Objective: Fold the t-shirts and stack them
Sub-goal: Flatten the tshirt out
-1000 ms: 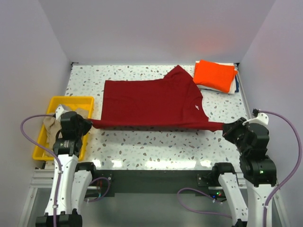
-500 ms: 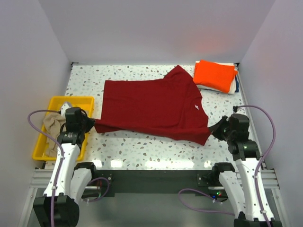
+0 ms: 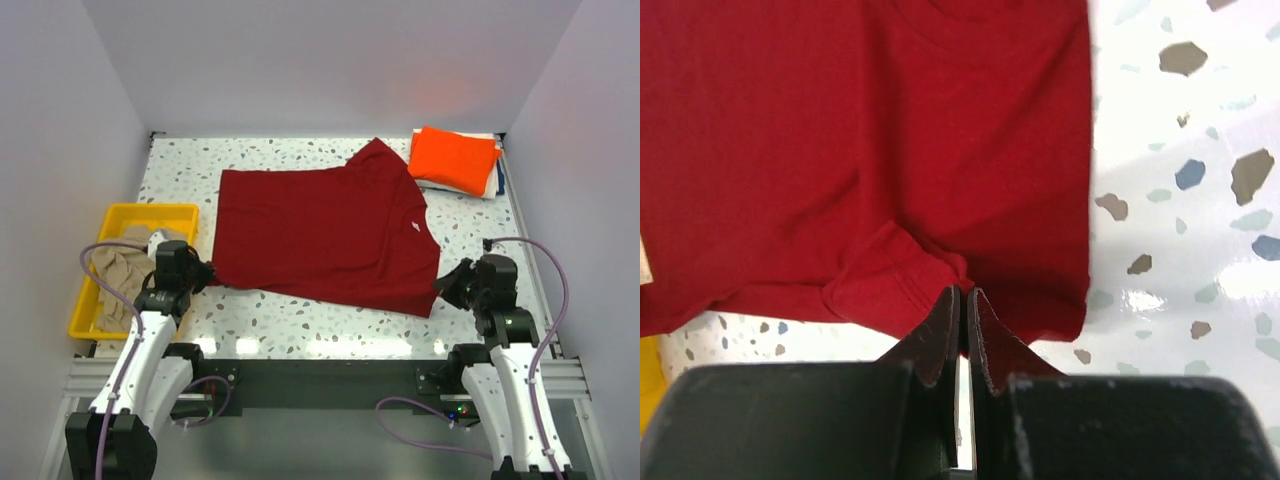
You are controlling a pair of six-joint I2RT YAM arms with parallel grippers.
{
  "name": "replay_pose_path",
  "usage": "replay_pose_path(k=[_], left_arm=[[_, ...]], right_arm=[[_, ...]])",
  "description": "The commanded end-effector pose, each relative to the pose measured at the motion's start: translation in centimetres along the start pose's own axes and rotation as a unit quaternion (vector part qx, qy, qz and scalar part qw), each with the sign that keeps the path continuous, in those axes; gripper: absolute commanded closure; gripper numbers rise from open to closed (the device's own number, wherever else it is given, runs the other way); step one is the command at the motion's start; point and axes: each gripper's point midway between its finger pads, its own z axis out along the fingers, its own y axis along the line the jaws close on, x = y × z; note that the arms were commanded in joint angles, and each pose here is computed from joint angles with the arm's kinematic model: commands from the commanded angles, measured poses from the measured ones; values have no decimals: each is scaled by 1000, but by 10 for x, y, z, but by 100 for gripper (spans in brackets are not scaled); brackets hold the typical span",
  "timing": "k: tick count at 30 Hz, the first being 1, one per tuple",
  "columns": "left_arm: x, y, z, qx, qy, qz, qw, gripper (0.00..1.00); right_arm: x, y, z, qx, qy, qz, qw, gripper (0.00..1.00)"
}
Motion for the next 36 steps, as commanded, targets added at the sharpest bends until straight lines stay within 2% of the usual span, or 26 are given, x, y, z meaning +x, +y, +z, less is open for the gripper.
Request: replay_pose_path(k=[1,8,12,15,18,23,28,31,32,33,36], left_arm=[[-4,-18,0,28,-24,-4,999,100],[-10,-37,2,27,-23,7,999,100],[-15,-41,-1,21,-25,15,999,100],[-12,-35,-6,20,-29,12,999,100],[-13,-33,-13,26,-34,10,999,100],[-13,-30,-21,25,-37,8,999,100],[-11,-20,-22,9,-37,12,999,100],[-10,-19,-21,8,-36,11,999,100],[-10,-19,-21,8,-35,11,999,100],[-9,-19,-21,8,-33,11,999,100],[-9,-19,-21,7,-31,13,999,100]], right_arm=[[-21,22,-9,-44,-38,-7,998,100],[-71,64,-5,-83,-64,-20,994,100],[-55,59,12,-64,-18,-17,998,100],[-19,52,9,-67,8,-11,998,100],[-15,44,-18,-59,-8,-18,998,100],[-25,58,-79,-89,-34,-49,994,99],[-15,51,-106,-100,-46,-59,992,86],[-17,52,-120,-120,-83,-54,988,69],[-20,53,-122,-122,-91,-53,987,58],[-22,55,-123,-127,-97,-52,986,54],[-27,61,-114,-131,-93,-44,986,52]])
